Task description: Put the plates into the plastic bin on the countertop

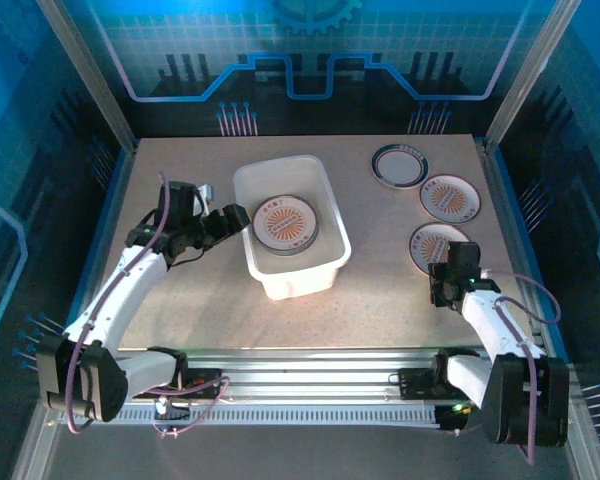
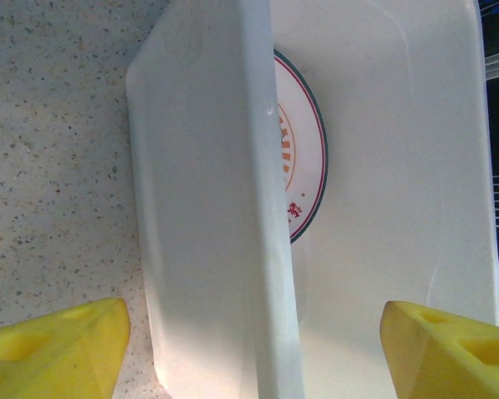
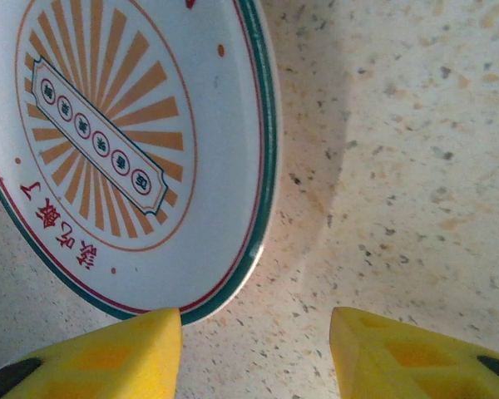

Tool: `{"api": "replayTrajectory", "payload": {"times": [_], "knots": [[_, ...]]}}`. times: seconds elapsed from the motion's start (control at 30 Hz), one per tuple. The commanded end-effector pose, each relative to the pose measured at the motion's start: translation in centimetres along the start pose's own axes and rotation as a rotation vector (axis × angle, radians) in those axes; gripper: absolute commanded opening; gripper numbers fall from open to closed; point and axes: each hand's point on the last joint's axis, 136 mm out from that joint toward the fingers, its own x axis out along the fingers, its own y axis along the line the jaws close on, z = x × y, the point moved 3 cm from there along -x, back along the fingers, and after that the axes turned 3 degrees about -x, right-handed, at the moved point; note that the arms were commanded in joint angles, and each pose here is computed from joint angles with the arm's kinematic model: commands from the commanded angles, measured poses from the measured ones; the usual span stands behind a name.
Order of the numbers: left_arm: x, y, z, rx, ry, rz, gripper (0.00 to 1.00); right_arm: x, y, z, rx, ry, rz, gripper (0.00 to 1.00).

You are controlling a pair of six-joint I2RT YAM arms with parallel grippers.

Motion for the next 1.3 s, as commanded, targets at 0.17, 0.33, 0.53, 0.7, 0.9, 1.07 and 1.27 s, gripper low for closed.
{"api": "replayTrajectory", "payload": {"times": [0.17, 0.33, 0.53, 0.7, 0.9, 1.07, 1.27], "knots": [[0.9, 0.3, 0.5, 0.012, 0.000, 0.021, 0.80, 0.8, 1.9, 0.9, -0.006, -0.027, 0.044, 0.49], [1.0, 0.5, 0.4, 0.005, 0.002, 0.025, 0.80, 1.0, 2.4, 1.5, -0.033, -0.059, 0.047, 0.47], [0.9, 0.5, 0.3, -0.003, 0.001, 0.025, 0.80, 2.1, 2.2, 1.4, -0.026, -0.045, 0.038, 0.46], [0.6, 0.5, 0.3, -0.008, -0.006, 0.024, 0.80, 2.9, 2.1, 1.4, -0.010, -0.047, 0.057, 0.45], [0.3, 0.5, 0.2, -0.014, -0.014, 0.021, 0.80, 2.9, 1.9, 1.7, -0.027, -0.074, 0.047, 0.41], [0.1, 0.4, 0.0, -0.019, -0.015, 0.017, 0.80, 3.0, 1.6, 1.8, -0.054, -0.083, 0.039, 0.34], [-0.2, 0.2, 0.0, -0.021, -0.023, 0.010, 0.80, 2.8, 0.4, 1.5, -0.024, -0.077, 0.048, 0.26]]}}
